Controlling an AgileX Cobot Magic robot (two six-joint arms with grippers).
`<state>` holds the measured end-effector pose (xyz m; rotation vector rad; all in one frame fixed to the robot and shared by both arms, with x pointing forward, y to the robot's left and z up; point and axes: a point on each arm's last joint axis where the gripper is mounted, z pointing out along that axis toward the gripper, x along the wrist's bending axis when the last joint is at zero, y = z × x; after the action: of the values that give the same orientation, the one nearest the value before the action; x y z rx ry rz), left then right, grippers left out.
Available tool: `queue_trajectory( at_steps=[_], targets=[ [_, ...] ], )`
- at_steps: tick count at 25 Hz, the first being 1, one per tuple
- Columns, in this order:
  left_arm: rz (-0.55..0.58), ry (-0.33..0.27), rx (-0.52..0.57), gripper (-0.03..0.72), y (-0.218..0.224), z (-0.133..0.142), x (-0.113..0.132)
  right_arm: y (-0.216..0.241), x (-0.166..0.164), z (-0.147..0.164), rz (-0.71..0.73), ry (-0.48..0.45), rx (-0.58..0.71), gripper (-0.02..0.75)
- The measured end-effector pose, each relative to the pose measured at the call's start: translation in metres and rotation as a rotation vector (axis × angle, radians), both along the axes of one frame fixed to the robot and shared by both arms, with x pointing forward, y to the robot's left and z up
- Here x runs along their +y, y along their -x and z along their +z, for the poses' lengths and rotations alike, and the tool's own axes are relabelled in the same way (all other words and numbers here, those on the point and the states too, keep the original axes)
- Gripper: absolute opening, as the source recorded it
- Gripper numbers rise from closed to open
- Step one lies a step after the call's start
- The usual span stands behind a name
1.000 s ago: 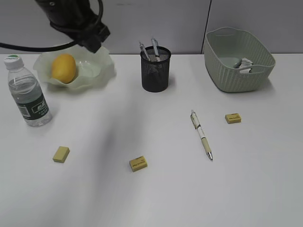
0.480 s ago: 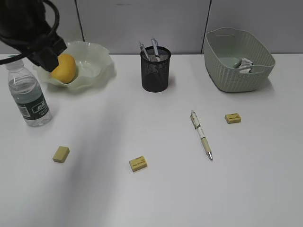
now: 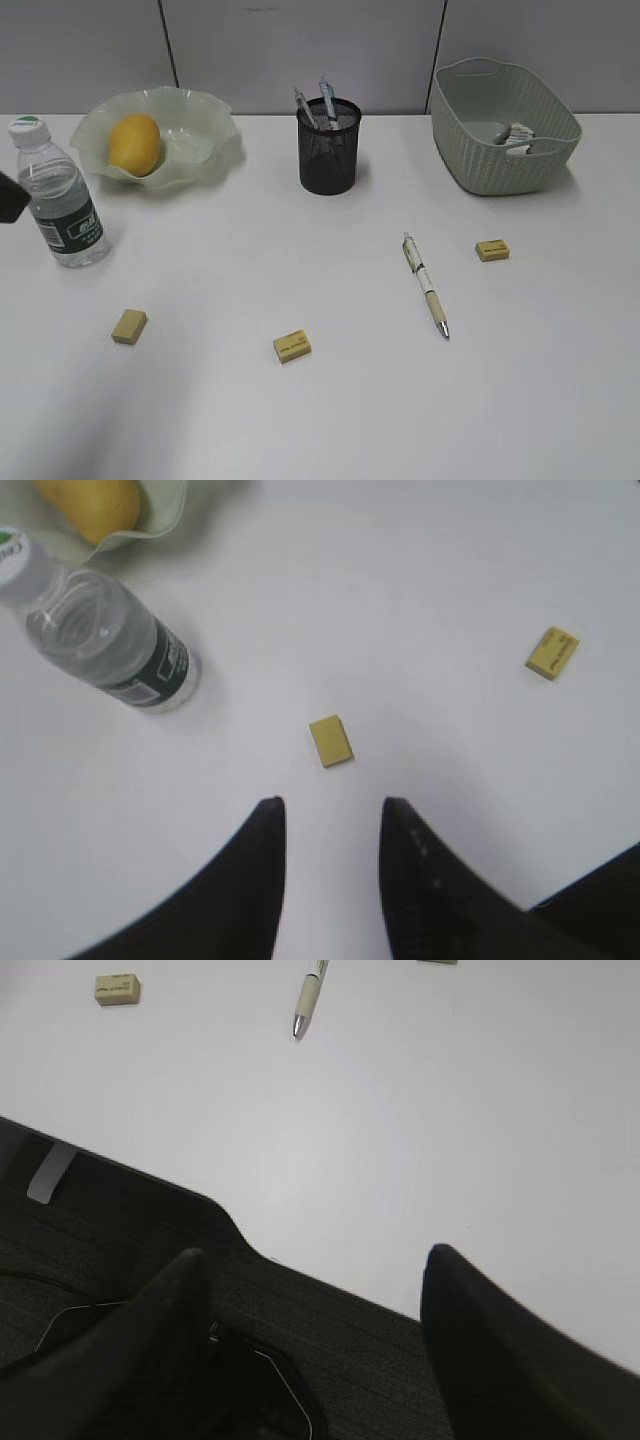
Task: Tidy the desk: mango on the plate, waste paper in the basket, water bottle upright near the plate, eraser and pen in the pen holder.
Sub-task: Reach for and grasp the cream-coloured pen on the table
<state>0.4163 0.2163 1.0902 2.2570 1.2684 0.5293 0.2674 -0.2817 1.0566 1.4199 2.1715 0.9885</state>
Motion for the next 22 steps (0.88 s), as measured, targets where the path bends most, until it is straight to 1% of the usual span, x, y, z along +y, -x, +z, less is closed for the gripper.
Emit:
queue_trajectory(
  at_steps=[3, 5, 6, 8, 10, 14, 17, 20, 22],
  targets=[
    [0.034, 0.049, -0.033, 0.294, 0.028, -0.003, 0.014, 0.000, 0.000, 0.000, 0.000, -0.001, -0.002, 0.522],
    [0.048, 0.074, -0.056, 0.361, 0.046, -0.005, 0.023, 0.000, 0.000, 0.000, 0.000, -0.002, -0.003, 0.522],
    [0.054, 0.097, -0.088, 0.393, 0.059, -0.003, 0.030, 0.000, 0.000, 0.000, 0.000, -0.002, -0.003, 0.522],
    [0.065, 0.112, -0.100, 0.463, 0.074, -0.005, 0.038, 0.000, 0.000, 0.000, -0.001, -0.001, -0.004, 0.522],
    [0.074, 0.122, -0.108, 0.501, 0.090, -0.006, 0.046, 0.000, 0.000, 0.000, -0.001, -0.003, -0.007, 0.522],
    [0.096, 0.148, -0.135, 0.523, 0.117, -0.002, 0.060, -0.004, 0.002, 0.000, -0.005, 0.006, 0.013, 0.522],
    [0.162, 0.172, -0.125, 0.528, 0.132, -0.003, 0.071, -0.013, 0.007, -0.003, -0.019, 0.024, 0.074, 0.522],
    [0.196, 0.158, -0.105, 0.529, 0.145, -0.006, 0.079, -0.028, 0.013, -0.003, -0.040, 0.069, 0.146, 0.522],
    [0.201, 0.162, -0.107, 0.529, 0.150, -0.007, 0.082, -0.041, 0.019, -0.002, -0.046, 0.110, 0.189, 0.522]
  ],
)
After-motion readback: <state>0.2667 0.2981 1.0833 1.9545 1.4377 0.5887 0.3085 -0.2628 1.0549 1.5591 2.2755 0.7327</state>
